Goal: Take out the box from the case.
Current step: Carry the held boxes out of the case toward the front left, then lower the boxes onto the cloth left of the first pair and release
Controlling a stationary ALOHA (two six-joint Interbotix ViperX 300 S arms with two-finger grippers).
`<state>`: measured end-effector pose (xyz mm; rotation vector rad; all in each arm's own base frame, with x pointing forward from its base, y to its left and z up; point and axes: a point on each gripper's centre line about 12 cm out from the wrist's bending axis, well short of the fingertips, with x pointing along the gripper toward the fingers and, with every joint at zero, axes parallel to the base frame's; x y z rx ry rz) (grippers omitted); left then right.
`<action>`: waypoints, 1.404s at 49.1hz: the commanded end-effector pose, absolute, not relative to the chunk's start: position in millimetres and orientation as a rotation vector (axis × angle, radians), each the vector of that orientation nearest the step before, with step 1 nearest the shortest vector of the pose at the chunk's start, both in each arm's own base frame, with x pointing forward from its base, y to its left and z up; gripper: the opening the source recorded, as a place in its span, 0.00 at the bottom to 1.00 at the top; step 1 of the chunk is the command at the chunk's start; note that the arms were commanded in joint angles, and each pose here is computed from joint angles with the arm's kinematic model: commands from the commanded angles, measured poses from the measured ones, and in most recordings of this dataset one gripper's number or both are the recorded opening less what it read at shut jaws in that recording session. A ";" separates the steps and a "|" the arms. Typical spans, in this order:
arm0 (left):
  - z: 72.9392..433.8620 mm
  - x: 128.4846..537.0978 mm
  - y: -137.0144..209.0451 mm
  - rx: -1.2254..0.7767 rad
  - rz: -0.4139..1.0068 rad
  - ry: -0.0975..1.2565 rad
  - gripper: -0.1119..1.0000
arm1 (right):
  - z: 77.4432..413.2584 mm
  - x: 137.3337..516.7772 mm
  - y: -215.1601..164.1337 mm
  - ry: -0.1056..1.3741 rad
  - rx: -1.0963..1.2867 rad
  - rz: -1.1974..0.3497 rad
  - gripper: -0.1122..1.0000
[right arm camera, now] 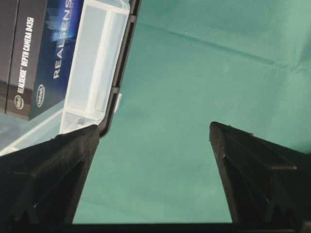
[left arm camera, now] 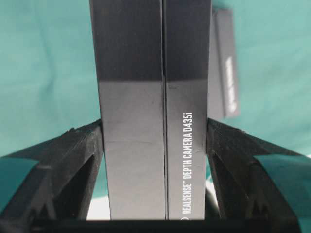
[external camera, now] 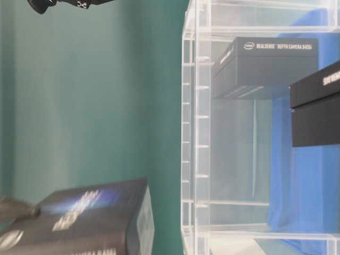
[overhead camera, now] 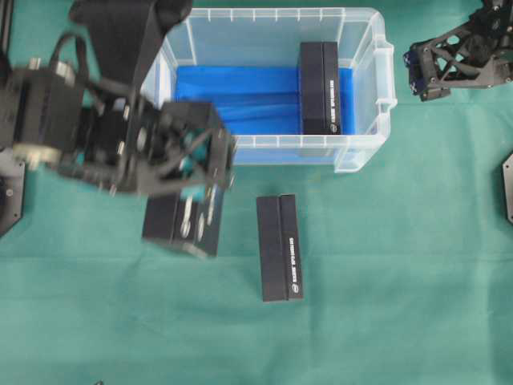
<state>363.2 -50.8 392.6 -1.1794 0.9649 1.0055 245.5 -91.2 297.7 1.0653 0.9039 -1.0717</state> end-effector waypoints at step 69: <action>222.7 352.1 -105.8 -1.176 1.116 0.990 0.65 | 303.2 240.6 -89.2 0.914 1.064 -1.080 0.92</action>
